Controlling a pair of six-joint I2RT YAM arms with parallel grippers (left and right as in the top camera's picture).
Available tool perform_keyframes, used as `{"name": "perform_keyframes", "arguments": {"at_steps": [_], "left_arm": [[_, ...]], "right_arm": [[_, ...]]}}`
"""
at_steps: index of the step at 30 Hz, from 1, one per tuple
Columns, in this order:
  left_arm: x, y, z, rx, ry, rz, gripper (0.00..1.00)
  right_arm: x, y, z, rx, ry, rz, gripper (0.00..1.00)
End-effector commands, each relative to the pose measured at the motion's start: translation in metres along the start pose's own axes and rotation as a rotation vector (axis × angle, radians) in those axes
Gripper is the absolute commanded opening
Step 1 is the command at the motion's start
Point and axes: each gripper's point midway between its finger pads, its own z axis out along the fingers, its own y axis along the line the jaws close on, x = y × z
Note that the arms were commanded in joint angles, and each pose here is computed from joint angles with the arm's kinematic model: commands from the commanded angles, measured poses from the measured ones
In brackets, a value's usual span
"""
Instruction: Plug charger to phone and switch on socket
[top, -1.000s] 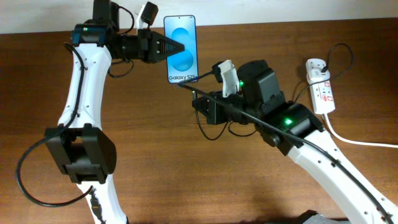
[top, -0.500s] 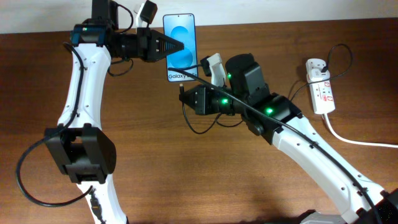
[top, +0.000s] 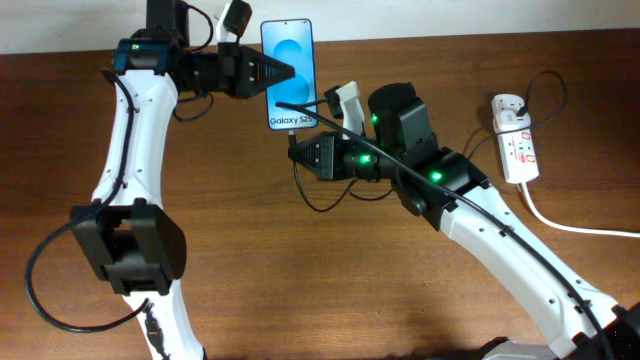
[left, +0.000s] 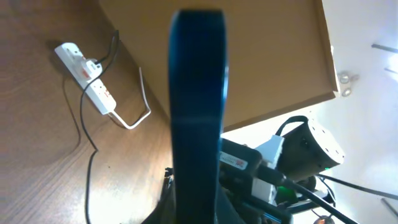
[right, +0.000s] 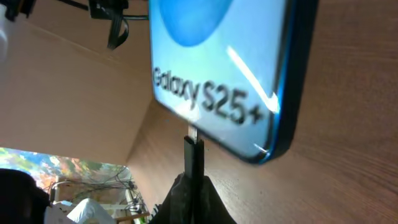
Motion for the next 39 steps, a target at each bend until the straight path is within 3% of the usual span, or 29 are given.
{"name": "perform_keyframes", "arguments": {"at_steps": [1,39], "left_arm": [[-0.006,-0.009,-0.013,0.011,-0.027,0.031,0.0],[-0.004,-0.01,-0.006,0.02,-0.012,-0.056,0.0]], "right_arm": [[0.001,0.006,-0.002,-0.032,0.014,-0.014,0.04],[-0.01,0.004,-0.002,-0.007,-0.043,-0.002,0.04]]}}
